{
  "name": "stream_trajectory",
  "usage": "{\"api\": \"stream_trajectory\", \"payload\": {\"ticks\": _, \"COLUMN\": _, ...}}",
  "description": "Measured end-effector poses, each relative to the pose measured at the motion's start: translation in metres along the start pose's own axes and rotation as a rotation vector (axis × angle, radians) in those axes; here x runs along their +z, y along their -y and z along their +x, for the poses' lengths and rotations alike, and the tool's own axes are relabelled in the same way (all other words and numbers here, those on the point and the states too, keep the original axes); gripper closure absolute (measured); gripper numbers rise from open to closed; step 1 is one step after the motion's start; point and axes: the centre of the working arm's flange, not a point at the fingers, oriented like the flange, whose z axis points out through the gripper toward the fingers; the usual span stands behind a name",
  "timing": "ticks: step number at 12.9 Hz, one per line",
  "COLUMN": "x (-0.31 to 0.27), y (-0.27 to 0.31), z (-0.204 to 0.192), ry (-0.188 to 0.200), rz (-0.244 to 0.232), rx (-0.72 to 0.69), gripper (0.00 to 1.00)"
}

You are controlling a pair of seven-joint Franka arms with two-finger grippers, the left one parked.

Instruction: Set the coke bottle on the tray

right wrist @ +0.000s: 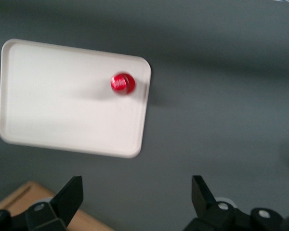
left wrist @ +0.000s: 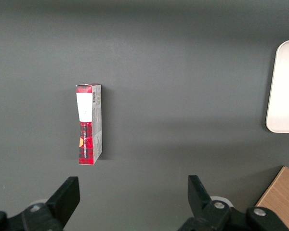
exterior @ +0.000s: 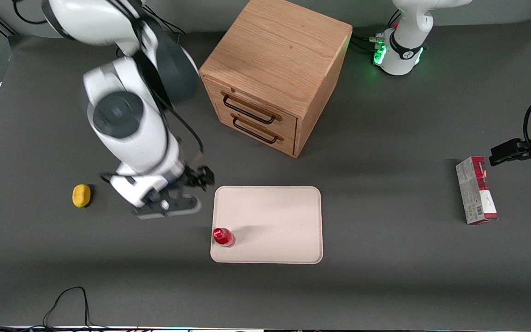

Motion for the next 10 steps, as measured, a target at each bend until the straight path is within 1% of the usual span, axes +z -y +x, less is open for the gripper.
{"api": "stream_trajectory", "payload": {"ticks": 2, "x": -0.032, "y": -0.023, "z": -0.028, "ry": 0.012, "rz": -0.005, "rx": 0.015, "gripper": 0.0}}
{"api": "stream_trajectory", "payload": {"ticks": 4, "x": -0.048, "y": -0.07, "z": -0.05, "ry": 0.036, "rz": 0.01, "rx": 0.04, "gripper": 0.0}}
{"api": "stream_trajectory", "payload": {"ticks": 5, "x": -0.054, "y": -0.102, "z": -0.058, "ry": 0.041, "rz": 0.022, "rx": 0.042, "gripper": 0.0}}
{"api": "stream_trajectory", "payload": {"ticks": 8, "x": -0.057, "y": -0.194, "z": -0.077, "ry": 0.048, "rz": 0.041, "rx": 0.077, "gripper": 0.0}}
{"api": "stream_trajectory", "payload": {"ticks": 10, "x": -0.052, "y": -0.231, "z": -0.089, "ry": 0.063, "rz": 0.045, "rx": 0.07, "gripper": 0.0}}
